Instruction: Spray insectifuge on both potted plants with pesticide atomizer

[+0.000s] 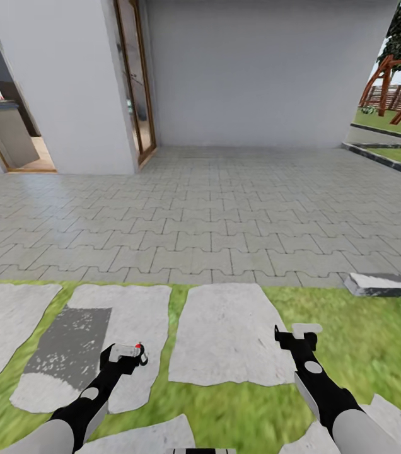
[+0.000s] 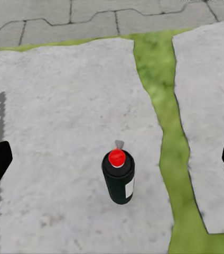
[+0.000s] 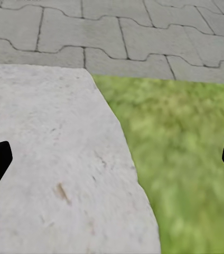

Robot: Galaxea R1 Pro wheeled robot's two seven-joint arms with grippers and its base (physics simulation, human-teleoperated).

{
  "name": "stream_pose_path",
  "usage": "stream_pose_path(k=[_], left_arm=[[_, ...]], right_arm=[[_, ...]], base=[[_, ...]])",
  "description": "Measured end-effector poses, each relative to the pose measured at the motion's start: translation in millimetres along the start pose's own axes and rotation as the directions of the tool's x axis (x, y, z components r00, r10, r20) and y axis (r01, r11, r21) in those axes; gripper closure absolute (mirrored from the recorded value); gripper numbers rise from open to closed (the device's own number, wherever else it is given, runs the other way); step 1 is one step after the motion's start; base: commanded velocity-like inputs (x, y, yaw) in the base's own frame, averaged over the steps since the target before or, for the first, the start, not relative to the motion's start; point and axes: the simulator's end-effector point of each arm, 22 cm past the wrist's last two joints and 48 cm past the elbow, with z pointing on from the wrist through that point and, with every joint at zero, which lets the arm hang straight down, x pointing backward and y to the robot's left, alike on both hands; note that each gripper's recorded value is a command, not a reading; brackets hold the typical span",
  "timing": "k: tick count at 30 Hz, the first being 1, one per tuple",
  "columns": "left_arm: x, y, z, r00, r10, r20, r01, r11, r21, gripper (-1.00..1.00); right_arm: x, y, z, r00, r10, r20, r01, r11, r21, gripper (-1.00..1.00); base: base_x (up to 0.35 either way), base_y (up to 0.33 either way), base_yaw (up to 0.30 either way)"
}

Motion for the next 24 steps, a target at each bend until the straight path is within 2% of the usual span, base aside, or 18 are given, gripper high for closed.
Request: stream_pose_path(k=[16,24], left_arm=[[-1.6,-0.6,0.5,1.000,0.001,0.003,-0.001,1.000,0.001,-1.00],[19.9,-3.8,3.9,0.999,0.000,-0.033,0.001,1.000,0.007,-1.00]], right_arm=[[0.2,-0.1,0.1,1.000,0.000,-0.001,0.000,1.000,0.000,-1.00],[21.5,2.9,4.8,0.999,-0.007,-0.034,0.007,1.000,-0.003,-1.00]], base=[[0.003,-0.004,0.001],[0.000,0.000,0.000]])
